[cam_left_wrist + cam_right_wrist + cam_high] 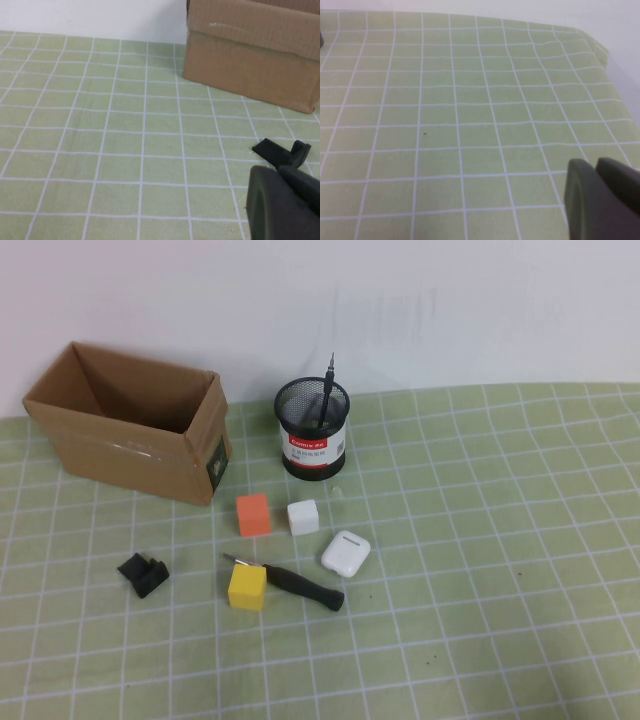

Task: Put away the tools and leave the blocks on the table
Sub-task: Pick up the black Screwdriver from the table

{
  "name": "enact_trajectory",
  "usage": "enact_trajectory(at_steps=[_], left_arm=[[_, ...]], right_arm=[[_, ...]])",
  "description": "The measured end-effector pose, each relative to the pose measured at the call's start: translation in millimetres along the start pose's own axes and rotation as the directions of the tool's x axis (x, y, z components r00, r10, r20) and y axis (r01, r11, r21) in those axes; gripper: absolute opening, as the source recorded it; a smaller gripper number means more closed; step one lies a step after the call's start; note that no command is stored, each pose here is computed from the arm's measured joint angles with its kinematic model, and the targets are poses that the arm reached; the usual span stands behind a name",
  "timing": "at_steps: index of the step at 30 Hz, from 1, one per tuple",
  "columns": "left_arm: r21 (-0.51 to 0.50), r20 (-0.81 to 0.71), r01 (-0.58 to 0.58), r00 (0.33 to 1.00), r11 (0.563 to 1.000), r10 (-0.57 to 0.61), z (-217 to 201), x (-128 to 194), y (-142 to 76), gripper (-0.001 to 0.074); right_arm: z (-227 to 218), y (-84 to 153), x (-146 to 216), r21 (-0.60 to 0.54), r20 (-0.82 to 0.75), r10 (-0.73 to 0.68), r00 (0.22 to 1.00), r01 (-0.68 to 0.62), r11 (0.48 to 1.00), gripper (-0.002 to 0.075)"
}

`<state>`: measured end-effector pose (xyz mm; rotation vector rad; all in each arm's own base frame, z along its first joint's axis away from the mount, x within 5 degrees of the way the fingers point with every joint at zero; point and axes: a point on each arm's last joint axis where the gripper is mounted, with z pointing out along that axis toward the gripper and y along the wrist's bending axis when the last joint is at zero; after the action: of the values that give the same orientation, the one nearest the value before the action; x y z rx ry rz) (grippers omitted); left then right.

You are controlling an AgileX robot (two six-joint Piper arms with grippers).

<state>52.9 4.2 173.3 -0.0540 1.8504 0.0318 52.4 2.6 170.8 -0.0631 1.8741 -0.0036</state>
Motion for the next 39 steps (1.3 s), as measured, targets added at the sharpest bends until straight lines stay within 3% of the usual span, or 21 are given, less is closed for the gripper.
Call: enact_trajectory(at_steps=[19, 25, 29, 30, 31, 33, 34, 39], left_arm=[[0.0, -0.002, 0.0, 1.0, 1.0, 0.0, 0.0, 0.2, 0.0, -0.0003], [0.0, -0.002, 0.0, 1.0, 1.0, 0.0, 0.0, 0.2, 0.0, -0.0003], [0.0, -0.002, 0.0, 1.0, 1.0, 0.0, 0.0, 0.2, 0.0, -0.0003], [0.0, -0.002, 0.0, 1.0, 1.0, 0.0, 0.0, 0.2, 0.0, -0.0003], [0.0, -0.002, 0.0, 1.0, 1.0, 0.0, 0.0, 0.2, 0.0, -0.0003], [0.0, -0.002, 0.0, 1.0, 1.0, 0.0, 0.0, 0.2, 0.0, -0.0003], [0.0, -0.002, 0.0, 1.0, 1.0, 0.0, 0.0, 0.2, 0.0, -0.0003], [0.0, -0.002, 0.0, 1.0, 1.0, 0.0, 0.0, 0.2, 0.0, -0.0003]], right_arm=[[0.2, -0.7, -1.0, 0.008, 0.015, -0.019, 1.0, 0.018, 1.0, -0.0011], [-0.9, 2.6, -13.9, -0.06, 0.15, 0.206, 0.967, -0.199, 0.978, -0.0011], [-2.6, 3.1, -22.0, -0.134, 0.211, 0.423, 0.881, -0.403, 0.905, -0.0011], [-7.2, -3.2, -32.4, -0.157, 0.337, 0.506, 0.794, -0.482, 0.862, -0.0009], [-7.6, -3.9, -33.3, -0.173, 0.341, 0.548, 0.764, -0.522, 0.835, -0.0009], [-8.9, -3.4, -36.0, -0.199, 0.328, 0.598, 0.731, -0.566, 0.8, -0.0009], [-3.9, 1.1, -26.8, -0.177, 0.247, 0.553, 0.795, -0.524, 0.833, -0.0011], [-7.6, 11.8, -37.6, -0.227, 0.08, 0.593, 0.801, -0.565, 0.793, -0.001]])
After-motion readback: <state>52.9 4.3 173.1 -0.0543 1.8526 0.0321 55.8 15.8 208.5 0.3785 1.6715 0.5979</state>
